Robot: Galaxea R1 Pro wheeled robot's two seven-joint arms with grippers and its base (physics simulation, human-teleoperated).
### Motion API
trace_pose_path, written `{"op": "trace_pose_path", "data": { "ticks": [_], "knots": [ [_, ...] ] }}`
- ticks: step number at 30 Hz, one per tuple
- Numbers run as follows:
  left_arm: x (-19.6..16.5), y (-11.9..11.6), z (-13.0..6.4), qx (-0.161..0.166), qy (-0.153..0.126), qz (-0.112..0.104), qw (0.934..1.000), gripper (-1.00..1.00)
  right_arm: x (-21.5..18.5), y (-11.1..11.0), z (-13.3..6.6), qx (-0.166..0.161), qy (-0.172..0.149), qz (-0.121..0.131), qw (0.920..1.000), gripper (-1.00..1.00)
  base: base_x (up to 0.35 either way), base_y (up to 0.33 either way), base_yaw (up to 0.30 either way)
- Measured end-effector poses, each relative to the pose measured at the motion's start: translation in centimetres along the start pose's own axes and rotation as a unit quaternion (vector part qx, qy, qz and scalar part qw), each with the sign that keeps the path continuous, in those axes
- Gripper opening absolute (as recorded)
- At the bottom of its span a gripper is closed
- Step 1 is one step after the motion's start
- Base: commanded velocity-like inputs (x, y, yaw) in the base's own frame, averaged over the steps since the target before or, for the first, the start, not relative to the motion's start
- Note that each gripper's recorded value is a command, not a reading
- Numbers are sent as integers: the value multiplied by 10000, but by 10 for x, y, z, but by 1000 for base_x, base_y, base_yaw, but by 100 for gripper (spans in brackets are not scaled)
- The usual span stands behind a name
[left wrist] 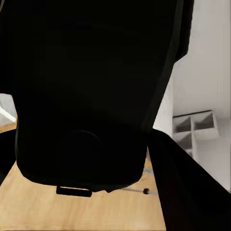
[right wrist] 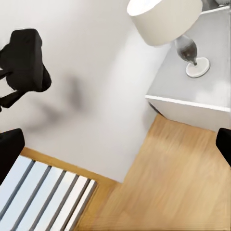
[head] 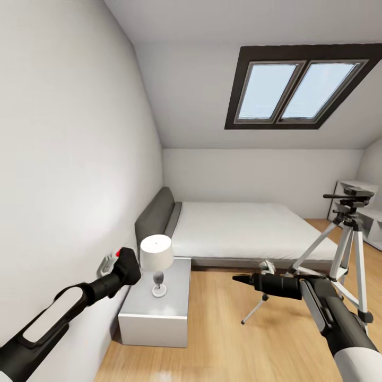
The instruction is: Attach the digital camera to the camera tripod in the bedroom.
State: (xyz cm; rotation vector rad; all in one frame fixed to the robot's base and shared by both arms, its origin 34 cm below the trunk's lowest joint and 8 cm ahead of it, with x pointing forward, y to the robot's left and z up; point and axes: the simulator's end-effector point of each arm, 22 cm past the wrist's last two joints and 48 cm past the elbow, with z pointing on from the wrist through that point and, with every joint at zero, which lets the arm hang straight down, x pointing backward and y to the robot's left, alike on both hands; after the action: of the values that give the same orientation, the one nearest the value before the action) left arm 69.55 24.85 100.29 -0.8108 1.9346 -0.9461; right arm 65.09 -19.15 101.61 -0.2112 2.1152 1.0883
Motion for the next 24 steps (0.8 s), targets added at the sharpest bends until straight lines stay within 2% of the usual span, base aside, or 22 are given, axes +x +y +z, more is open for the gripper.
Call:
{"op": "trace_pose_path", "data": {
  "ticks": [4,5,8,9,12,13,15,16,19,20,23,24],
  "knots": [
    [-3,56,4,-666,-8,-182,9976,-100,18,-18,1,104,178,359,9991,100,0,0,0],
    [-2,86,5,-1002,-5,-292,9945,-100,31,-29,3,171,281,547,9980,100,0,0,0],
    [6,135,2,-1553,51,-403,9870,-100,50,-45,4,285,425,820,9953,100,0,0,0],
    [19,164,0,-1889,139,-466,9808,-100,63,-56,5,393,514,934,9935,100,0,0,0],
    [46,202,-5,-2366,337,-449,9700,-100,81,-70,5,560,635,1025,9911,100,0,0,0],
    [67,224,-9,-2646,485,-414,9623,-100,93,-79,5,676,720,1023,9898,100,0,0,0],
    [86,244,-15,-2923,631,-349,9536,-100,105,-87,4,793,814,1005,9884,100,0,0,0],
    [103,263,-22,-3175,757,-293,9448,-100,119,-96,4,928,934,978,9865,100,0,0,0],
    [127,287,-35,-3525,935,-201,9309,-100,141,-110,1,1166,1140,955,9820,100,0,0,0],
    [142,301,-44,-3727,1049,-167,9218,-100,158,-120,-2,1349,1292,916,9781,100,0,0,0],
    [166,318,-58,-4023,1215,-94,9073,-100,184,-136,-7,1666,1525,809,9708,100,0,0,0],
    [181,330,-69,-4231,1316,-75,8964,-100,205,-150,-12,1923,1703,690,9640,100,0,0,0]
  ]
}}
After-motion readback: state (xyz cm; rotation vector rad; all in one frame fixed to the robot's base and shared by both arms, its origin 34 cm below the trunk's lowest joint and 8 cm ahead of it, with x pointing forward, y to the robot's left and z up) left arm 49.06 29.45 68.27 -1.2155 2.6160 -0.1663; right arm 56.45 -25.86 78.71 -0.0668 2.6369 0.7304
